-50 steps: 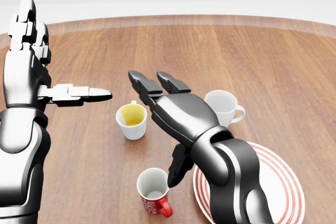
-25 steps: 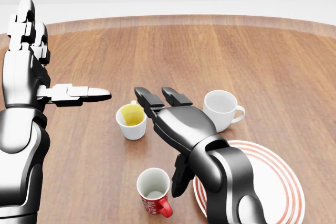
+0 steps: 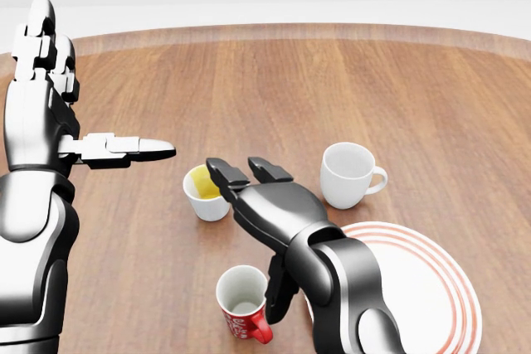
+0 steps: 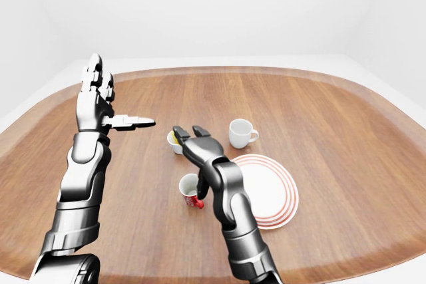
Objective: Pick up the red mug and put it on the plate
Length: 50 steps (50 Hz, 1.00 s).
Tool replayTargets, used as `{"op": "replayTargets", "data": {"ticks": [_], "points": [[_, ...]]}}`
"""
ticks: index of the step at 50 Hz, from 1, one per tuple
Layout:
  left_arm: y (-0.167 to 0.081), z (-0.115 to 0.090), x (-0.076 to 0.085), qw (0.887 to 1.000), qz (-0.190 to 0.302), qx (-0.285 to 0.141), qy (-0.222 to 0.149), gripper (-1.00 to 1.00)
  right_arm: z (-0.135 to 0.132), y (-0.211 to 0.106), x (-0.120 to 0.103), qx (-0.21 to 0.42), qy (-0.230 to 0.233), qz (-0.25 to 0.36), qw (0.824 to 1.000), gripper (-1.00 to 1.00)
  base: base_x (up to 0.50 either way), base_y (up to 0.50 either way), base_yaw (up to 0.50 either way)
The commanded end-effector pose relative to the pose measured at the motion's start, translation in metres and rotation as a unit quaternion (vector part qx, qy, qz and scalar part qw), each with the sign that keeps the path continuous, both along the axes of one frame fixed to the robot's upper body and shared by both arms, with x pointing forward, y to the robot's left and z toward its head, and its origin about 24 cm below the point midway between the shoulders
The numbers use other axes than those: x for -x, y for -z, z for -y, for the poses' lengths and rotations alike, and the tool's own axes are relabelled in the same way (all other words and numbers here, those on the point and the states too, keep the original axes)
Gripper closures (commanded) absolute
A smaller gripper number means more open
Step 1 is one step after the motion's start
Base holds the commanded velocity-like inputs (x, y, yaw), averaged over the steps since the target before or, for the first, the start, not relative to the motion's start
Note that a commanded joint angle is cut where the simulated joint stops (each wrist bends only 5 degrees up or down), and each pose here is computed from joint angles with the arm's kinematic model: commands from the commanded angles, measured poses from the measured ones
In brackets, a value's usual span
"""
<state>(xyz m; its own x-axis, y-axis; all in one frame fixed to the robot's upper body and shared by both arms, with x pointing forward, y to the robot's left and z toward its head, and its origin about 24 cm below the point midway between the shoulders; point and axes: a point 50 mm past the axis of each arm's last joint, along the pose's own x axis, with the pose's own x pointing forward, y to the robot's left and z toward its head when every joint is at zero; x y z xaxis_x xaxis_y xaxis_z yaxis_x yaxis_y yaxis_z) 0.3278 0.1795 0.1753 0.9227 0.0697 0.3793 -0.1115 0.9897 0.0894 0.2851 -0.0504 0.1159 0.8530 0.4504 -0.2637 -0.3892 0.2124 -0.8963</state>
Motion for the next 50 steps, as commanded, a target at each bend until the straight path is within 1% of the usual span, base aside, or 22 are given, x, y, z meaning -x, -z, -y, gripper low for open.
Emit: {"op": "replayTargets", "data": {"ticks": [1, 12, 29, 50], "points": [[0.001, 0.0, 0.0, 1.0, -0.002, 0.001, -0.001, -1.0, -0.004, 0.007, -0.002, 0.009, -0.004, -0.016, 1.0, -1.0, 0.0, 0.0, 0.0], [0.001, -0.002, -0.001, 1.0, -0.004, 0.001, -0.002, -1.0, -0.008, 0.014, -0.004, 0.011, -0.008, -0.032, 0.999, -1.0, 0.0, 0.0, 0.0], [0.004, -0.002, -0.001, 1.0, -0.008, 0.002, -0.002, -1.0, -0.013, 0.038, -0.005, 0.014, -0.02, -0.088, 0.996, -1.0, 0.0, 0.0, 0.0], [0.007, -0.004, -0.001, 1.0, -0.015, 0.004, -0.004, -1.0, -0.022, 0.055, -0.014, -0.006, -0.018, -0.111, 0.994, -1.0, 0.0, 0.0, 0.0]]}}
